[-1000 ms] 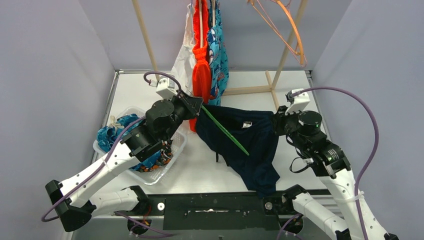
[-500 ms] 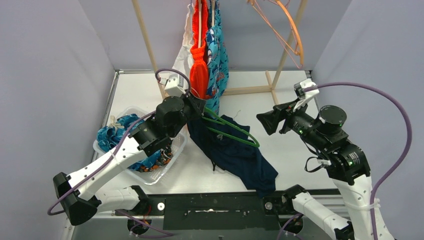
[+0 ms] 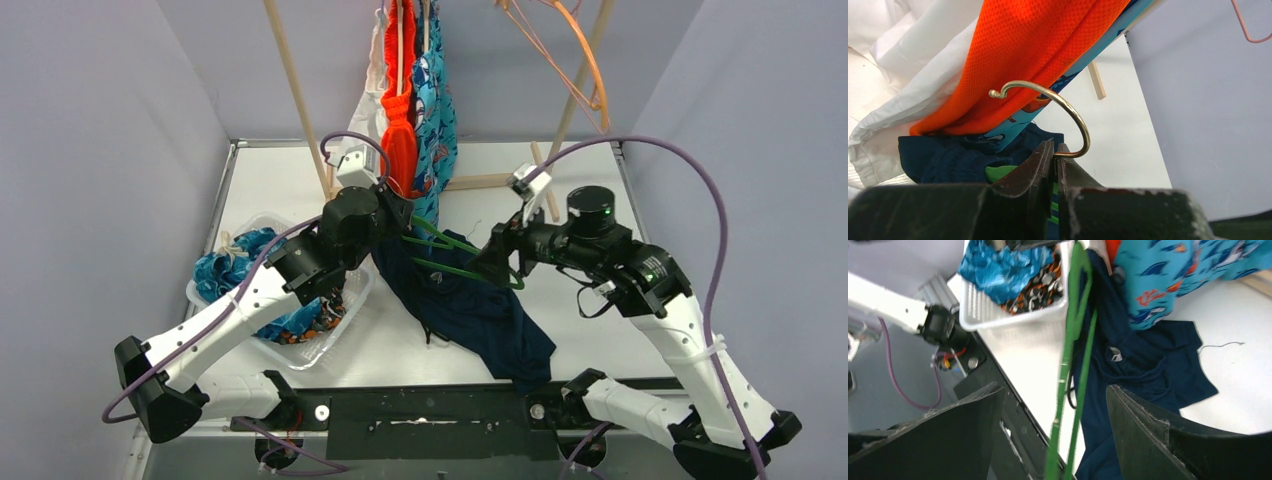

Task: Remove the shorts from the hanger

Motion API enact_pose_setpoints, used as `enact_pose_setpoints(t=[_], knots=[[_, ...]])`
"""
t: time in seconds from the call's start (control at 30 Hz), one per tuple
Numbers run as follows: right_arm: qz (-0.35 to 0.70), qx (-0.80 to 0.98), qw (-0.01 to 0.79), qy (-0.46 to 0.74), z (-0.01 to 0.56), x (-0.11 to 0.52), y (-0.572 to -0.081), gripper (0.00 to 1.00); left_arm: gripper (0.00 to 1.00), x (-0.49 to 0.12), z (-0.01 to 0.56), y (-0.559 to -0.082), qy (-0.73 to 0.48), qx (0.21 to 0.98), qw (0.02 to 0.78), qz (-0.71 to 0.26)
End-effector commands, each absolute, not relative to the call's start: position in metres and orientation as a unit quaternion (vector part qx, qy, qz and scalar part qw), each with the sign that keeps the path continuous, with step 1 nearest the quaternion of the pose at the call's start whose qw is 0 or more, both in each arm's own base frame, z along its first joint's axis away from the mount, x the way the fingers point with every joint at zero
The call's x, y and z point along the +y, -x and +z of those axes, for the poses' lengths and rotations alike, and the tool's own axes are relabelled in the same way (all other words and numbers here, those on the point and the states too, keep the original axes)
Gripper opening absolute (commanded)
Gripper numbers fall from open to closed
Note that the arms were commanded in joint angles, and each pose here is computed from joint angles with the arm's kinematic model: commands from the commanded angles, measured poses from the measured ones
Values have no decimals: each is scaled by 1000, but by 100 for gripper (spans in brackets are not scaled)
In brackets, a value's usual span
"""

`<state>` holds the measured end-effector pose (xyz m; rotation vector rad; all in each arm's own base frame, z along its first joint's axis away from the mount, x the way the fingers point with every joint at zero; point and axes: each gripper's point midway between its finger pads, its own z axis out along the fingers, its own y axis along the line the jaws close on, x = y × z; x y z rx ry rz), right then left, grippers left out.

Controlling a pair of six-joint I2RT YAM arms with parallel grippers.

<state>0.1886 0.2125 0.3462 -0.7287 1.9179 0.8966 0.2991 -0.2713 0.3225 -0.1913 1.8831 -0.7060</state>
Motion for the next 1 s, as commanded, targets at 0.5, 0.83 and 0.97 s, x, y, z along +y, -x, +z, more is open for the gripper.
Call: enact_pose_setpoints(t=[0.5, 0.83, 0.97], knots=[[239, 761, 476, 371, 341, 216, -171, 3, 0, -277, 368, -294, 89, 751, 546, -360], [260, 780, 464, 331, 335, 199, -153, 0, 41, -295, 361, -260, -9, 751, 513, -415], [277, 782, 471, 299, 334, 184, -140, 0, 61, -303, 349, -235, -75, 752, 484, -442]])
